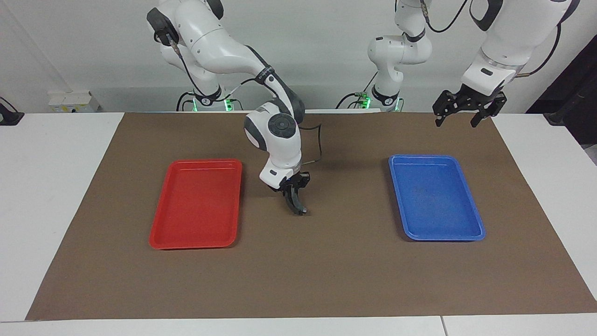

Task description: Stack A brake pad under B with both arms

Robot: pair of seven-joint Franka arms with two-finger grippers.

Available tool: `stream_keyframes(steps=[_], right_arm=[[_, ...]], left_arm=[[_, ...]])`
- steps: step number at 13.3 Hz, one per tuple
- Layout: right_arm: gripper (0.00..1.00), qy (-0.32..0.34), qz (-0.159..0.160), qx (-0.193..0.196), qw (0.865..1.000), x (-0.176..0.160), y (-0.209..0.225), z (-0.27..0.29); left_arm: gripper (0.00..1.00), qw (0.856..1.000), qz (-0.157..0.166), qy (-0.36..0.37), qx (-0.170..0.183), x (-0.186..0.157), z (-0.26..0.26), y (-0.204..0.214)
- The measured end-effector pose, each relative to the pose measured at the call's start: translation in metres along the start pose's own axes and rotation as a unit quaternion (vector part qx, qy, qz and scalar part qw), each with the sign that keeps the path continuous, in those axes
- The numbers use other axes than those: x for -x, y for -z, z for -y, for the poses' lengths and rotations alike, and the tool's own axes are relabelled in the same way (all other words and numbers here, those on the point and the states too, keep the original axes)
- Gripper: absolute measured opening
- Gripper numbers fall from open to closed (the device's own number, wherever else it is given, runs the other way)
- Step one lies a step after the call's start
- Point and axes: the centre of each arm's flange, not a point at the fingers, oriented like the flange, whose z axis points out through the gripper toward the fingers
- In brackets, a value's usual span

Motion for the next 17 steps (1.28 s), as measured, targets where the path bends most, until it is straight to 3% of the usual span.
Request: stream_keyframes(steps=[4,17], right_arm=[[0.41,0.002,0.001,0.001,1.0,0.001,-0.001,0.0],[0.41,0.001,0.003,0.0,1.0,0.005,-0.011,-0.004]], left_arm=[[1.0,1.0,0.015,0.003,0.0,0.0,0.003,-0.015],[1.0,1.0,0.02,0.002,0.0,0.0,0.004,-0.019]])
